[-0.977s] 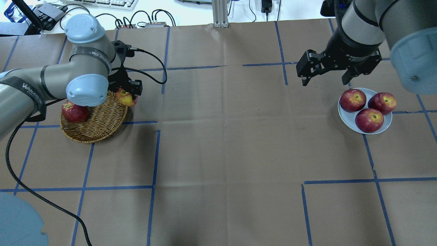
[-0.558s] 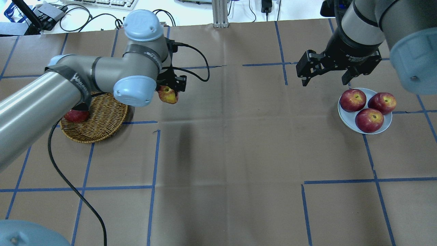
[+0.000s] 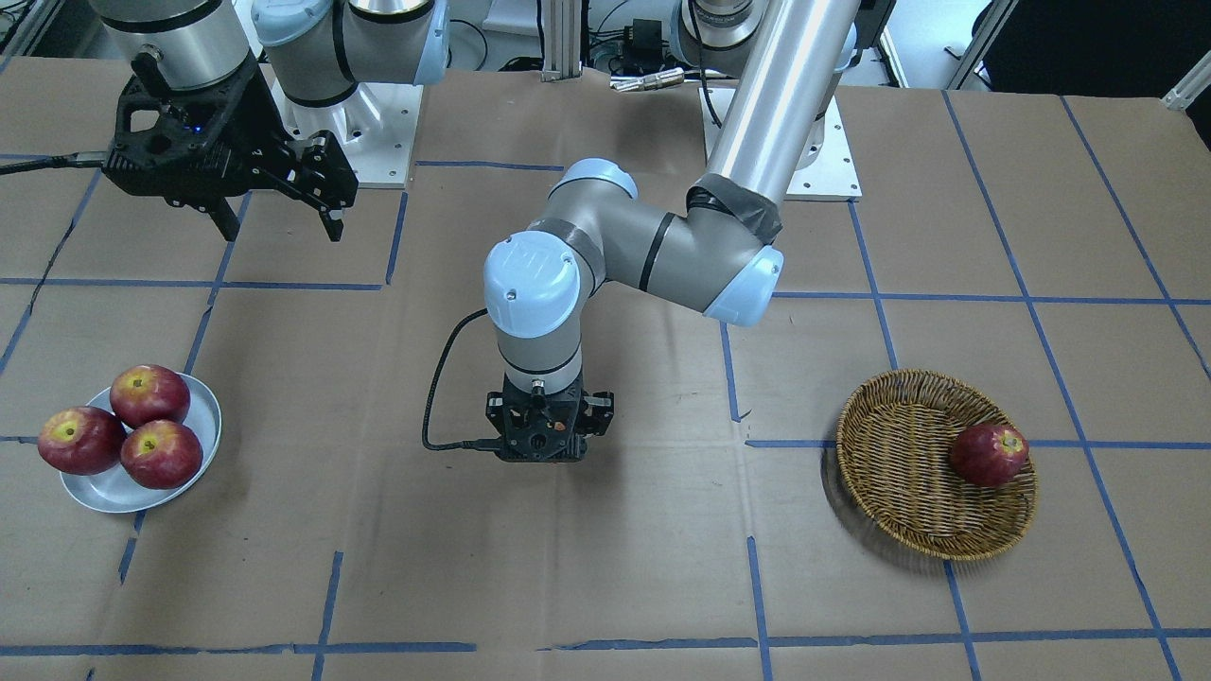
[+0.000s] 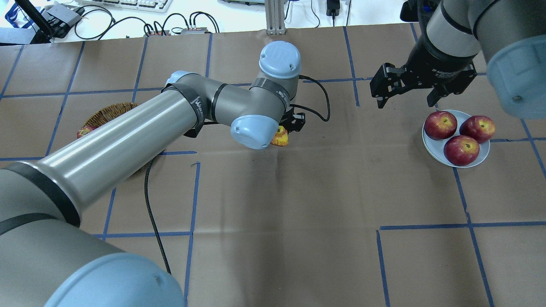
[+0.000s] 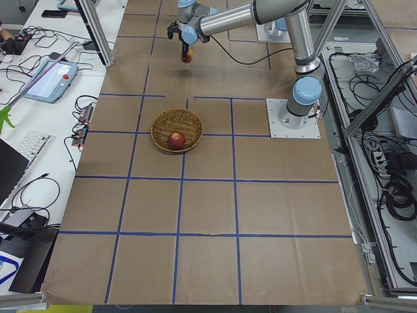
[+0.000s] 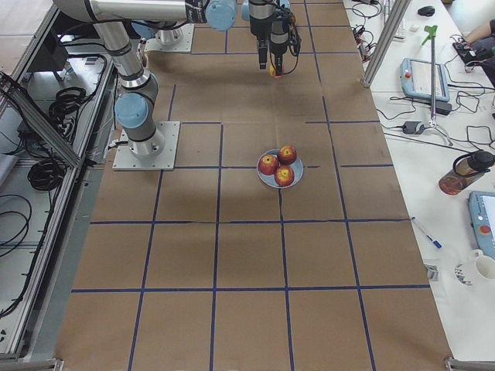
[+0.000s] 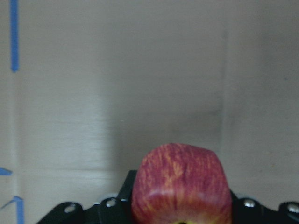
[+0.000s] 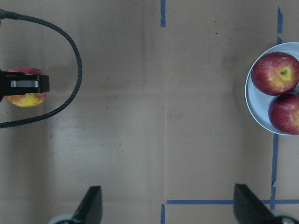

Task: Transfer apple from basket to plate
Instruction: 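Lift the red-yellow apple with the left gripper toward the table center, then lower the apple onto the table center and open the left gripper, then retract the left gripper to the basket while the right gripper reaches over the apple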

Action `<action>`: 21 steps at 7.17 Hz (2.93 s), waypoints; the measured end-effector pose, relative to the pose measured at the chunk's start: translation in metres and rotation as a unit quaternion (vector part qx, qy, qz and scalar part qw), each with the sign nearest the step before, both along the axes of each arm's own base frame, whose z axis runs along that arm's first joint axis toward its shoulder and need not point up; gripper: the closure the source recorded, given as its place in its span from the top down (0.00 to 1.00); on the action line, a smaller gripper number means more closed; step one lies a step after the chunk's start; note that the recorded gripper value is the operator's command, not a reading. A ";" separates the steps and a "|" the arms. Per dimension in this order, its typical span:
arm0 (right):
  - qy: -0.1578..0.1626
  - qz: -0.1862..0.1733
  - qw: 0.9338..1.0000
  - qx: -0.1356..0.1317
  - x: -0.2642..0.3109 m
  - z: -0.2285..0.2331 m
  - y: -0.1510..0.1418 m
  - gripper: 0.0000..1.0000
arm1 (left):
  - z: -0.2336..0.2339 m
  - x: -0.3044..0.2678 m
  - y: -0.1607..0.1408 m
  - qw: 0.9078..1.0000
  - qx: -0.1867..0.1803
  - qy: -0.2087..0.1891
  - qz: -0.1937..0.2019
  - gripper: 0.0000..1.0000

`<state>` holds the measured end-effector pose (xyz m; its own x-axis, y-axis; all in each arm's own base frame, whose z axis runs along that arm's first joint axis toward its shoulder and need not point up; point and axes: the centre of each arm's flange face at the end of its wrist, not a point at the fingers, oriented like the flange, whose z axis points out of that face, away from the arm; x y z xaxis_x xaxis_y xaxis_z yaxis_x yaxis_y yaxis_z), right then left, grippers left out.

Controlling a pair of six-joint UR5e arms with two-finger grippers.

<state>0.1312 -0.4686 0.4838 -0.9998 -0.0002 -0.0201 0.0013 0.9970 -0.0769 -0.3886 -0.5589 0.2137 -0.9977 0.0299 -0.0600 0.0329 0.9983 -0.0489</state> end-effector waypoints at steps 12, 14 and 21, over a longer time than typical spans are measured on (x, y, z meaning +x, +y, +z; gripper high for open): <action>0.003 0.001 1.000 0.001 0.000 0.000 0.000 1.00 | 0.049 0.015 -0.004 1.000 -0.005 0.012 -0.017 0.98; 0.004 0.001 1.000 0.002 0.000 0.000 0.001 1.00 | 0.118 0.065 0.002 0.999 0.005 0.009 -0.032 0.99; 0.005 -0.011 1.000 -0.001 0.013 0.000 -0.005 1.00 | 0.282 0.240 0.092 0.998 0.048 0.016 -0.030 0.99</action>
<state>0.1440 -0.4737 0.4833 -0.9997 0.0217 -0.0108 0.0225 0.9966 -0.0787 -0.1486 -0.4672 0.4956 -0.9953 0.0944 -0.0219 0.0933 0.9946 0.0457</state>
